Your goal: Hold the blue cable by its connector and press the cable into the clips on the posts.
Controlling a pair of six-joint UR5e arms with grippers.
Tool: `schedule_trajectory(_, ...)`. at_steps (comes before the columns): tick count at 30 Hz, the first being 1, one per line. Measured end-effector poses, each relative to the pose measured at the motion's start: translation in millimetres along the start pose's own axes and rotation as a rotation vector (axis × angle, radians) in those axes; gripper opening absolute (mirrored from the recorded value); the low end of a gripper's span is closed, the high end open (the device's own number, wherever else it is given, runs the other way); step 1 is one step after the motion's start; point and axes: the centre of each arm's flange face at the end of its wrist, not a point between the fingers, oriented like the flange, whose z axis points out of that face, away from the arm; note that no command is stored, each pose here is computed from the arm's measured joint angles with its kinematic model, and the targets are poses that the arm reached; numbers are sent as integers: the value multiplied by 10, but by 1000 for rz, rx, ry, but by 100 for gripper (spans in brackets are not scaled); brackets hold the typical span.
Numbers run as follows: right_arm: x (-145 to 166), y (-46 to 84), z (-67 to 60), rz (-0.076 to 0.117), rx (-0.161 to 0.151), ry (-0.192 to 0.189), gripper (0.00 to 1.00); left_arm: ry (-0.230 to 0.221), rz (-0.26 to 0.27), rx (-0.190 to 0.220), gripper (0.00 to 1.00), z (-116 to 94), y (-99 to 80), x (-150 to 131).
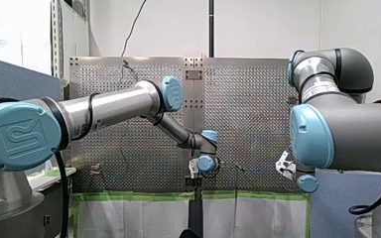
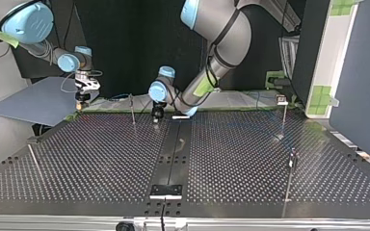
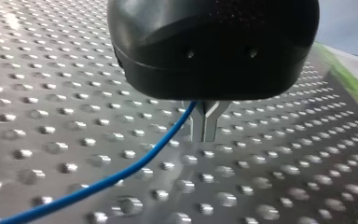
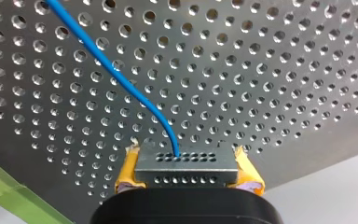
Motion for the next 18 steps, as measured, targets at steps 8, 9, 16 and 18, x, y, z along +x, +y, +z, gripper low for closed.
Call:
schedule_trajectory(8,67,68,43,45,-9,19,0,12,-3,-3,0,-2,51,-21)
schedule_trajectory(9,82,83,52,54,-12,24,0,13,-3,-4,0,-2,58,-18)
schedule_trajectory(16,145,136,87,94,-16,54,0,17,-2,-12,0,9,117,-14)
schedule_trajectory(18,147,130,93,90,-13,54,0,21,-1,-10,0,0,127,8)
